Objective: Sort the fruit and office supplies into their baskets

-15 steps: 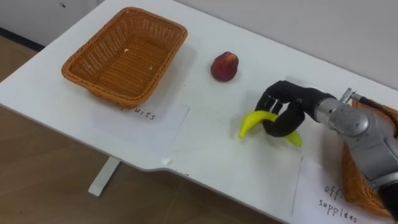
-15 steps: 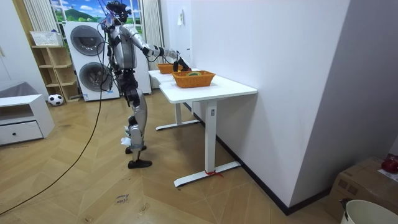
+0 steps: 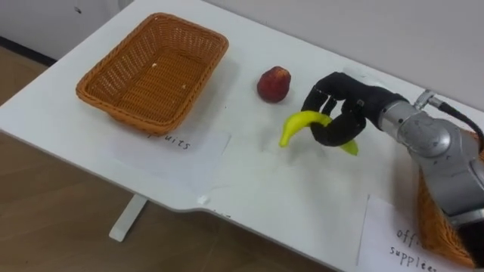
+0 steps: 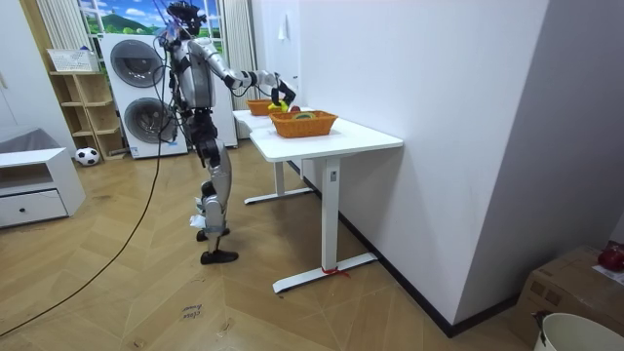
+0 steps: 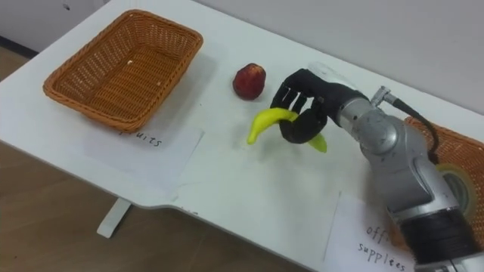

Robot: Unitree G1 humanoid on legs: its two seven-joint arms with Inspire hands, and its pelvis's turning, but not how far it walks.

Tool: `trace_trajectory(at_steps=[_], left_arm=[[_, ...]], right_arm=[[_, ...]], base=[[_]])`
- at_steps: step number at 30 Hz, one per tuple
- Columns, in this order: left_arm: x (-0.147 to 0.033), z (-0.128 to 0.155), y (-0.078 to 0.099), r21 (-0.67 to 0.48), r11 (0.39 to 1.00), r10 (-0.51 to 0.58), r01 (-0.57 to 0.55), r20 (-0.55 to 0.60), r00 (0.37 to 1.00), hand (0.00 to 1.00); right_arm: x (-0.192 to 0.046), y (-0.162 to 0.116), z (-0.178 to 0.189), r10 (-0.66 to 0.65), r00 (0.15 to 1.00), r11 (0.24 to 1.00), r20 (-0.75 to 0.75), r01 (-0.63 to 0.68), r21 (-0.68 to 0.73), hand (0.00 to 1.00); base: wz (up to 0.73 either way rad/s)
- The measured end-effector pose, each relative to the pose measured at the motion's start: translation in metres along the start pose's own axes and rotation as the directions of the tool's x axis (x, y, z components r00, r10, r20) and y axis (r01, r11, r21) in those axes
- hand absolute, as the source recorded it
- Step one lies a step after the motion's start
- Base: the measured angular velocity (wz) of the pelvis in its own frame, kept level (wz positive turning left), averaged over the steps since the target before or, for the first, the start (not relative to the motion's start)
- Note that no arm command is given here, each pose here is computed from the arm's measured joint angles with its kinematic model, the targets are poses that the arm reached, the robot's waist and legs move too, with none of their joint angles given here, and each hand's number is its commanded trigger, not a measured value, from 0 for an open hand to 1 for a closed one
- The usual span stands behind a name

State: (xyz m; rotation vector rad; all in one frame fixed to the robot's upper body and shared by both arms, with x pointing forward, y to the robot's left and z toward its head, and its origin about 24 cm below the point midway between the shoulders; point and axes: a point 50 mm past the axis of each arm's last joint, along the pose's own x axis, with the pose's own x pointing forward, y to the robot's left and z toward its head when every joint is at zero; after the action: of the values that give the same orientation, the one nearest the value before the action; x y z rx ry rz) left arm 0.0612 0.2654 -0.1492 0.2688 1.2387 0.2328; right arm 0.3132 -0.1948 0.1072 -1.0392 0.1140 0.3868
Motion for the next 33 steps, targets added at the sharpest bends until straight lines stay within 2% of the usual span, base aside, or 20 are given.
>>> trace_trajectory(at_steps=[13,26,33], left_arm=[[-0.002,-0.014,-0.001,-0.004,1.000,0.006,-0.006,-0.041,0.999,0.00],[-0.004,-0.027,0.001,-0.006,1.000,0.005,-0.006,-0.087,0.996,0.00],[-0.005,-0.041,-0.001,-0.004,1.000,-0.001,0.001,-0.151,0.989,0.00]], right_arm=[[-0.004,-0.011,0.027,-0.127,0.986,0.992,0.110,0.126,0.020,1.00],[-0.002,-0.009,0.034,-0.153,0.979,0.988,0.133,0.147,0.056,1.00],[0.009,-0.016,0.048,-0.204,0.962,0.971,0.182,0.174,0.166,1.00]], base=[[0.00],[0.02],[0.00]])
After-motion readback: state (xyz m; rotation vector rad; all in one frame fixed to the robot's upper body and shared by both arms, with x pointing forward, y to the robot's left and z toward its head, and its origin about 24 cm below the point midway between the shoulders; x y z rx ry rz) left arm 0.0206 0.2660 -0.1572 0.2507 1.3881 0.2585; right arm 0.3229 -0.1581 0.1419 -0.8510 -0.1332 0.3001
